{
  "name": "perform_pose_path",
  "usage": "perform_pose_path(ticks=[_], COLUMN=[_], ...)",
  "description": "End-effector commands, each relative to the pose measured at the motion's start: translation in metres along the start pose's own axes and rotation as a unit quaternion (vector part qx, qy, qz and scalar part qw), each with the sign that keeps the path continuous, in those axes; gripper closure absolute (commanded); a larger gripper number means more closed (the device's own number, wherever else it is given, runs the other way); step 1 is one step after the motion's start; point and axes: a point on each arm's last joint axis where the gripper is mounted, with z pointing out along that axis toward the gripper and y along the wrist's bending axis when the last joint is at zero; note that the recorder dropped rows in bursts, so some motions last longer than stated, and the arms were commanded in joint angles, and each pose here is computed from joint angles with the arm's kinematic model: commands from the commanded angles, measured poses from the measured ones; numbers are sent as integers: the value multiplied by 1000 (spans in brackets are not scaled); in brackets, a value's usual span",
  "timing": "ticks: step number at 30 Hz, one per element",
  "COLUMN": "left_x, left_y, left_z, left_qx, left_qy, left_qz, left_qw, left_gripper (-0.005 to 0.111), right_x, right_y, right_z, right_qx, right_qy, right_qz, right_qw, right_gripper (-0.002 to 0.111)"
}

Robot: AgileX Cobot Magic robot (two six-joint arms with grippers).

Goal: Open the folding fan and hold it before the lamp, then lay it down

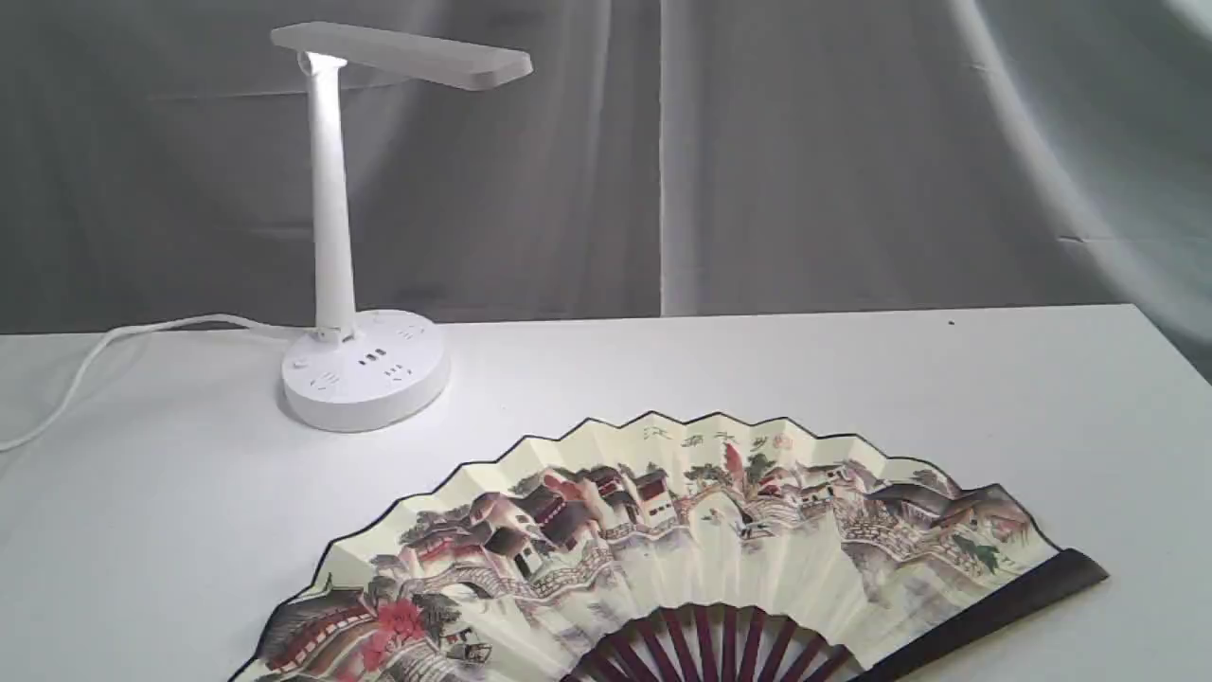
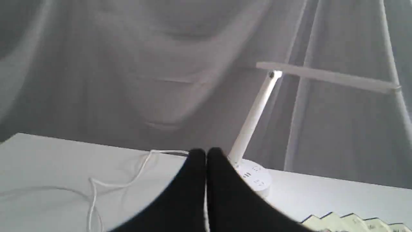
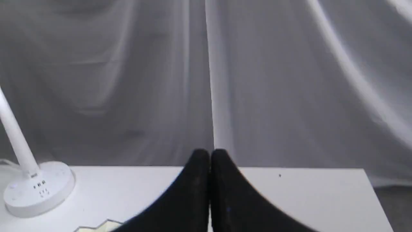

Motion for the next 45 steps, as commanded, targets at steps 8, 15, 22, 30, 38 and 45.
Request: perform_pose_path(ticks=[8,15,22,30,38,45], left_x=[7,2,6,17,35,55], left_y=[-1,2,6,6,4,0], left_z=[-1,-1,2,11,34,51], left_qx=[14,2,-21,-21,-7,19], left_qy=[19,-11,-2,14,-7,-5], left_qz=[-5,11,31,37,46,19], left_qw=[1000,1000,999,999,999,1000], left_gripper=[107,107,107,107,107,107], right_x=[41,86,102,136,173,179], right_y=[7,9,5,-12,-22,-21], right_z=[-105,-141,-120,-90,-76,-72], right_qx=[-17,-38,-24,30,60,54], right_qy=[-134,-176,-138,-256,-279,-241], right_qz=[2,7,2,16,31,37], right_qw=[991,984,990,966,958,968], right_gripper=[108,108,108,108,108,108])
